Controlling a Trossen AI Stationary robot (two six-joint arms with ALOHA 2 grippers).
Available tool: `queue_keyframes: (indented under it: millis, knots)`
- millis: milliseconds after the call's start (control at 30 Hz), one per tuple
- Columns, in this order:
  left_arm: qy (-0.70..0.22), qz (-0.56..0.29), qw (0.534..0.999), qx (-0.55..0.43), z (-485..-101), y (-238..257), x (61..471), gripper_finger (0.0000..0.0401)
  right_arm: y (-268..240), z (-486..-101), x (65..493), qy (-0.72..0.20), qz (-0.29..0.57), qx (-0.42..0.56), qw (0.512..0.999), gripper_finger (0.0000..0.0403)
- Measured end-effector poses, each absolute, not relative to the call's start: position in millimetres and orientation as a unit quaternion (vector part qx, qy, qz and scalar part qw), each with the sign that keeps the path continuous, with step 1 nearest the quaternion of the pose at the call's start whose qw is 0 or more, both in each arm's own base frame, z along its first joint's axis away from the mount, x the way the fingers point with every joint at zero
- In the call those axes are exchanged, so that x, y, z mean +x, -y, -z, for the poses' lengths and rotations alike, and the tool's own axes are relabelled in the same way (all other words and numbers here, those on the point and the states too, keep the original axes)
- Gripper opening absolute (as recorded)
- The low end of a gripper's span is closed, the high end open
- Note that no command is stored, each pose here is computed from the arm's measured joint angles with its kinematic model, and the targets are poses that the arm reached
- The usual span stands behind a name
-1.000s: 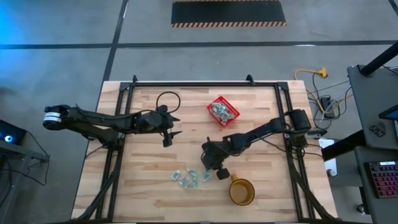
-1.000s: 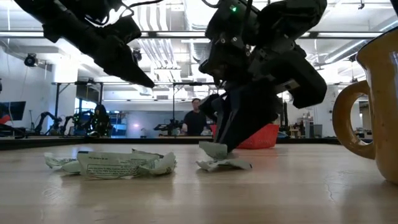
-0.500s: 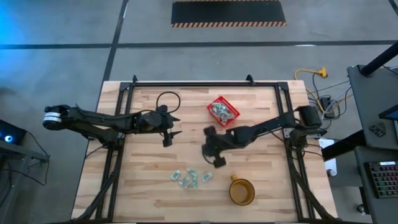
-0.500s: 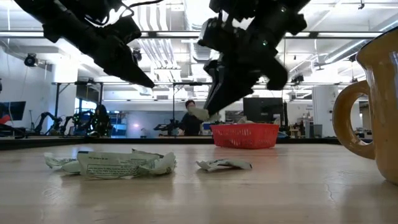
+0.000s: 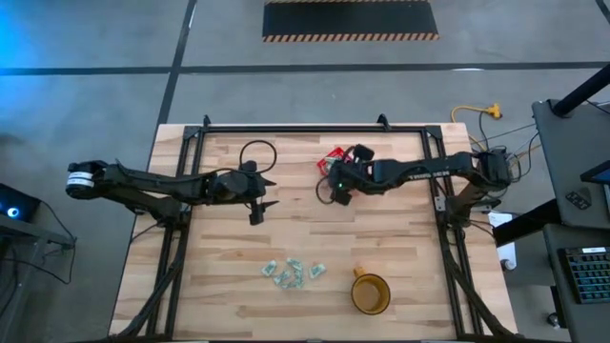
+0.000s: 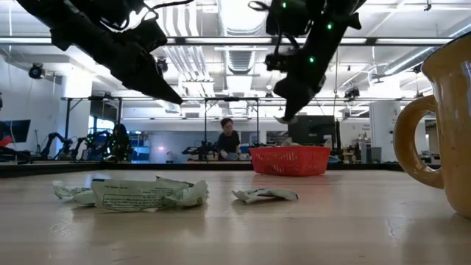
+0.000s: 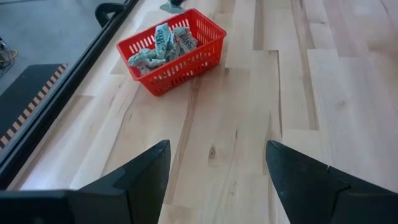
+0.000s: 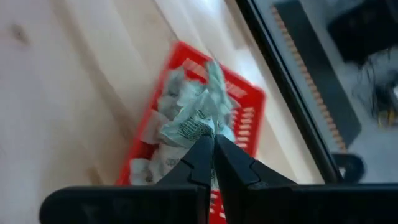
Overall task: Pick and place Stevia / Truvia into bins
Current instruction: Put the stevia packet into the red basket
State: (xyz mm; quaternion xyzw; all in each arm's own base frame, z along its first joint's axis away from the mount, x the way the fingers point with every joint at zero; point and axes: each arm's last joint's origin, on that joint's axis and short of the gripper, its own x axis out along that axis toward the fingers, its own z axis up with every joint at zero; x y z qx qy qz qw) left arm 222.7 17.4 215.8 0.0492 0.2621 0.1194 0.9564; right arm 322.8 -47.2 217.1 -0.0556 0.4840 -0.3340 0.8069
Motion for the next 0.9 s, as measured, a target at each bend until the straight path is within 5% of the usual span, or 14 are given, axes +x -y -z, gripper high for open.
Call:
queue_keyframes:
  millis: [367,733,900]
  knots:
    - [-0.263,-0.119,0.956,0.049,-215,-17,223,0.0247,73,-198,311,-0.522,0.312,-0.003,0.794,0.0017]
    - [-0.267,-0.118,0.955,0.049,-214,-17,222,0.0247,73,-196,310,-0.531,0.289,-0.002,0.797,0.0135]
    - [-0.28,-0.04,0.959,0.027,-210,-12,221,0.0247,65,-207,308,-0.521,0.27,-0.029,0.809,0.0163]
